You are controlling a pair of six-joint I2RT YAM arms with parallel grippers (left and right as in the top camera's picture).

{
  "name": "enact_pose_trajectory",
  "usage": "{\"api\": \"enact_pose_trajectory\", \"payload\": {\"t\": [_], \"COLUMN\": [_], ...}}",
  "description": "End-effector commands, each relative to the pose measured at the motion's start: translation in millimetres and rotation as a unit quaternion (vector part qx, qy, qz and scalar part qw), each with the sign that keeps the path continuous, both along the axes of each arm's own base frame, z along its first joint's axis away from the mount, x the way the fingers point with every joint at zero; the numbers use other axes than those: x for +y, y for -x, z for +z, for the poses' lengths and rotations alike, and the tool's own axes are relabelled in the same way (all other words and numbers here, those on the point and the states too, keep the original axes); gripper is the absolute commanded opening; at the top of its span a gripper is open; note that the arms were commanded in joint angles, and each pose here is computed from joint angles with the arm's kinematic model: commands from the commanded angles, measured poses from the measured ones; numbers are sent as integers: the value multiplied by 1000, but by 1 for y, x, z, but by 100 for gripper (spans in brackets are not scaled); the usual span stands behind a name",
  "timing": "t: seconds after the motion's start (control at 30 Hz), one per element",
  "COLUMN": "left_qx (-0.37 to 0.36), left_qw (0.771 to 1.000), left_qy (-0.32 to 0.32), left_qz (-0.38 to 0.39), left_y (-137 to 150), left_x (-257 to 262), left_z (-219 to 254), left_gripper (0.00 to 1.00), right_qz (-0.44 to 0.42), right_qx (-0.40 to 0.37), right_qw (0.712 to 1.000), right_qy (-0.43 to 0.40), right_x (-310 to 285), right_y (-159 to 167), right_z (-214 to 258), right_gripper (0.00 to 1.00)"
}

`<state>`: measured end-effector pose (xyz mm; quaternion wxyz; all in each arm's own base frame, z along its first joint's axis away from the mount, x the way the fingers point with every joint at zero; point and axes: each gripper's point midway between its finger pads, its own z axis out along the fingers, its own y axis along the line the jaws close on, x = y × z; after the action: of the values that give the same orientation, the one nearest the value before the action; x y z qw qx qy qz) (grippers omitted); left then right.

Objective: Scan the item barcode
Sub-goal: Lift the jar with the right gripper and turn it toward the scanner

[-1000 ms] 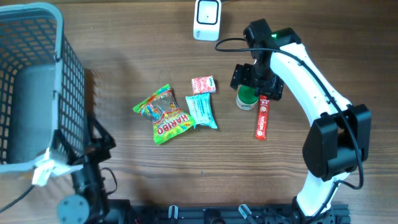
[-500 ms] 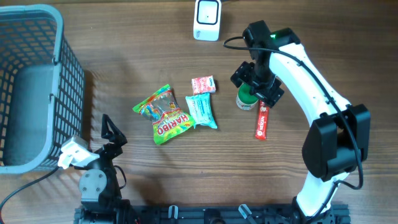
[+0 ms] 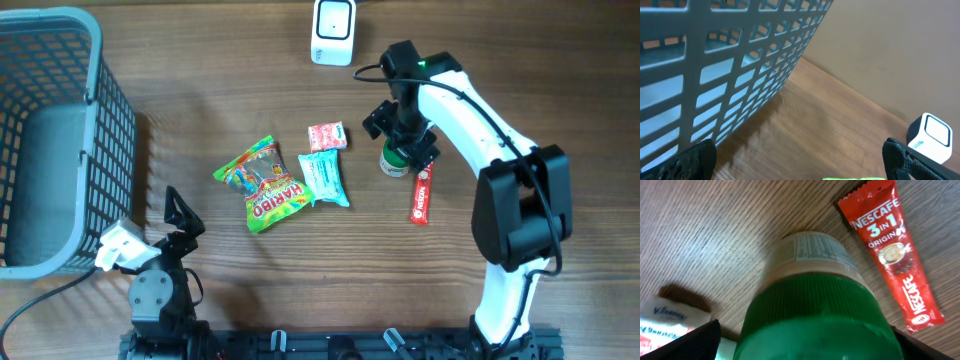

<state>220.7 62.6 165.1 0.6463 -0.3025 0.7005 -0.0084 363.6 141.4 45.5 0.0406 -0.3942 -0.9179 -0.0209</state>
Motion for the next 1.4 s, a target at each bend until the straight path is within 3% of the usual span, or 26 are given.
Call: {"api": "enact_pose_trajectory", "payload": {"t": [0.0, 0.1, 0.33, 0.73, 0.93, 1.13, 1.27, 1.37], "left_qx": [5, 5, 5, 5, 5, 5, 5, 5], "left_qw": [1000, 1000, 1000, 1000, 1000, 1000, 1000, 1000], "left_qy": [-6, -6, -6, -6, -6, -6, -6, -6], "left_qz": [10, 10, 10, 10, 10, 10, 10, 10], "left_y": [1, 1, 1, 1, 1, 1, 1, 1], "left_x": [4, 4, 4, 4, 4, 4, 4, 4], "left_z": [-3, -3, -3, -3, -3, -3, -3, -3], "left_gripper": [100, 100, 100, 100, 100, 100, 100, 100], "right_qz": [-49, -68, -71, -44, 65, 231, 277, 322], "right_qx": [37, 44, 37, 40, 41, 17, -19, -59], "right_qw": [998, 997, 996, 997, 996, 972, 959, 943], "right_qy": [14, 18, 38, 59, 39, -36, -57, -58], "right_x": [-1, -2, -9, -19, -17, 2, 7, 8], "right_y": [6, 6, 4, 12, 12, 11, 14, 9], "right_z": [-28, -34, -38, -60, -51, 9, 44, 62], "right_gripper": [100, 100, 88, 87, 79, 74, 70, 73]}}
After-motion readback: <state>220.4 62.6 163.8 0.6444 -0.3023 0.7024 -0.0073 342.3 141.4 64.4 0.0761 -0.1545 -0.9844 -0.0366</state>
